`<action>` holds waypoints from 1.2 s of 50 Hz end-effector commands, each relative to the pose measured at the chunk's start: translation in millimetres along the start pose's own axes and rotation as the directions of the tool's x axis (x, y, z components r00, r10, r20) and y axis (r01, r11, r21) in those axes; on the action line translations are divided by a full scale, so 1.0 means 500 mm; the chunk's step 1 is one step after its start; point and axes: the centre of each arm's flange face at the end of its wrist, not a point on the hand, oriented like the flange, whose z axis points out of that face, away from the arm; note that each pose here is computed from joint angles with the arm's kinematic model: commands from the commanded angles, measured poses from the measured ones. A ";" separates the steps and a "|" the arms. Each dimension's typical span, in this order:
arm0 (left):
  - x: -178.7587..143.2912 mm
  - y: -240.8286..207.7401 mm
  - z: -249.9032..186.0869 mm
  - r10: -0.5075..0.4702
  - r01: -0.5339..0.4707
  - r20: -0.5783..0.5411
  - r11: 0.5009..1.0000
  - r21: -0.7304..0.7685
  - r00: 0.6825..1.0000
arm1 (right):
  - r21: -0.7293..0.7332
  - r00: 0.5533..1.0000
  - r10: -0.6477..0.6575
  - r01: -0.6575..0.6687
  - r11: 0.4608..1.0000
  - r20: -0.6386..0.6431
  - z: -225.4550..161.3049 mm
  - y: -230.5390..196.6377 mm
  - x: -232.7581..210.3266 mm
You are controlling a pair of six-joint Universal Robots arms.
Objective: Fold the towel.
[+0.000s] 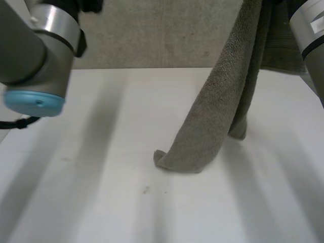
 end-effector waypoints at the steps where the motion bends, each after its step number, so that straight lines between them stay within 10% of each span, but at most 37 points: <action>1: 0.001 0.033 -0.070 0.008 -0.010 -0.028 0.994 -0.110 1.000 | -0.047 0.999 0.013 -0.011 0.999 0.044 -0.024 0.020 -0.026; 17: 0.032 0.355 -0.143 -0.081 -0.028 -0.203 0.874 -0.485 0.976 | 0.004 0.982 0.035 -0.037 0.999 0.185 -0.055 -0.025 -0.025; 27: 0.123 0.469 -0.175 -0.317 0.030 -0.383 0.802 -0.596 0.867 | -0.038 0.974 0.051 -0.044 0.998 0.219 -0.081 -0.012 -0.042; 37: 0.144 0.523 -0.222 -0.380 0.017 -0.373 0.720 -0.694 0.846 | -0.050 0.976 0.046 -0.036 0.998 0.214 -0.079 0.001 -0.043; 44: 0.143 0.478 -0.168 -0.324 0.035 -0.367 0.790 -0.612 0.872 | -0.039 0.981 0.033 -0.026 0.999 0.193 -0.053 0.012 -0.042; 49: 0.100 0.345 -0.034 -0.165 0.101 -0.153 0.930 -0.355 0.974 | -0.048 0.996 0.018 -0.014 0.999 0.084 0.001 0.039 -0.036; 60: 0.054 0.082 0.000 -0.144 0.142 0.078 0.990 0.024 0.987 | 0.110 0.995 0.026 -0.015 0.994 -0.097 0.047 0.019 -0.029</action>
